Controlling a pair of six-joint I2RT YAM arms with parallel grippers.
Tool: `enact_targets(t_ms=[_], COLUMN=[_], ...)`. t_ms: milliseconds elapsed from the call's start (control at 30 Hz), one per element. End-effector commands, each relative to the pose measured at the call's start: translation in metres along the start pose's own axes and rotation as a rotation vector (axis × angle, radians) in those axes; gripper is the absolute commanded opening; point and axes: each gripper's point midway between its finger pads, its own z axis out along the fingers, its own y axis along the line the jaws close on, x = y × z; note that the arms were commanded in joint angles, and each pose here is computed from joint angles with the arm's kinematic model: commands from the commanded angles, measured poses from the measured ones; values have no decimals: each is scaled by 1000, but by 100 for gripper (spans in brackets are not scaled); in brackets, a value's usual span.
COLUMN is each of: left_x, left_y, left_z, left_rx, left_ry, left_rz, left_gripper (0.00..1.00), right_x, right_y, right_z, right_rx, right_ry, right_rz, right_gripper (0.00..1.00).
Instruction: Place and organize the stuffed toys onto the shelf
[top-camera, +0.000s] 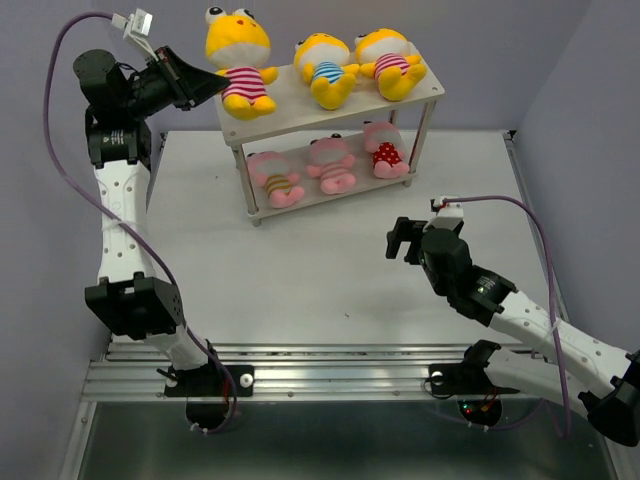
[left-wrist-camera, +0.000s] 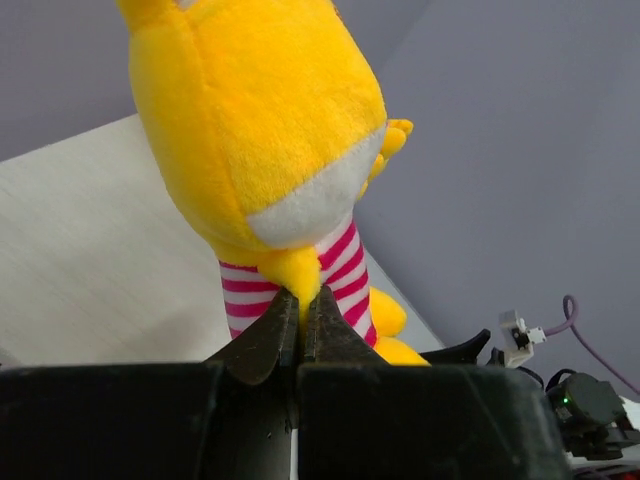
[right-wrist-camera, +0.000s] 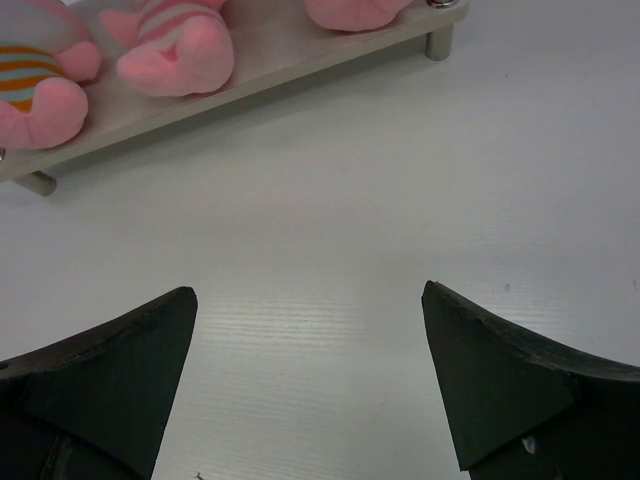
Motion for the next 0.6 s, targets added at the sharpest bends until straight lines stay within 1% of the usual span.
enact_targets(t_ms=[0,100,133,333,433,567], left_x=[-14,-14,-14,-4,4,20], left_y=[-19,-2,-1,20,29,50], left_z=[12,22,24,32,34,39], left_rx=[46,-6,-5,-40,-51,-71], left_ry=[-45,-78,-86,-89,-79,-47], left_rz=[-8,-72,-70,-130,-151,-232], left_gripper=[0,0,0,0,0,0], right_x=[-19,-20,-21,-24,-25,-26], right_y=[6,5,5,4,4,4], right_z=[0,-1,0,-2,-2,-1], right_rx=[-15,-13,-10,-7,-4,5], right_ry=[-50,-53,-55,-65,-66,-69], right_rz=[29,30,31,40,38,45], right_gripper=[100,100,100,100,100,100])
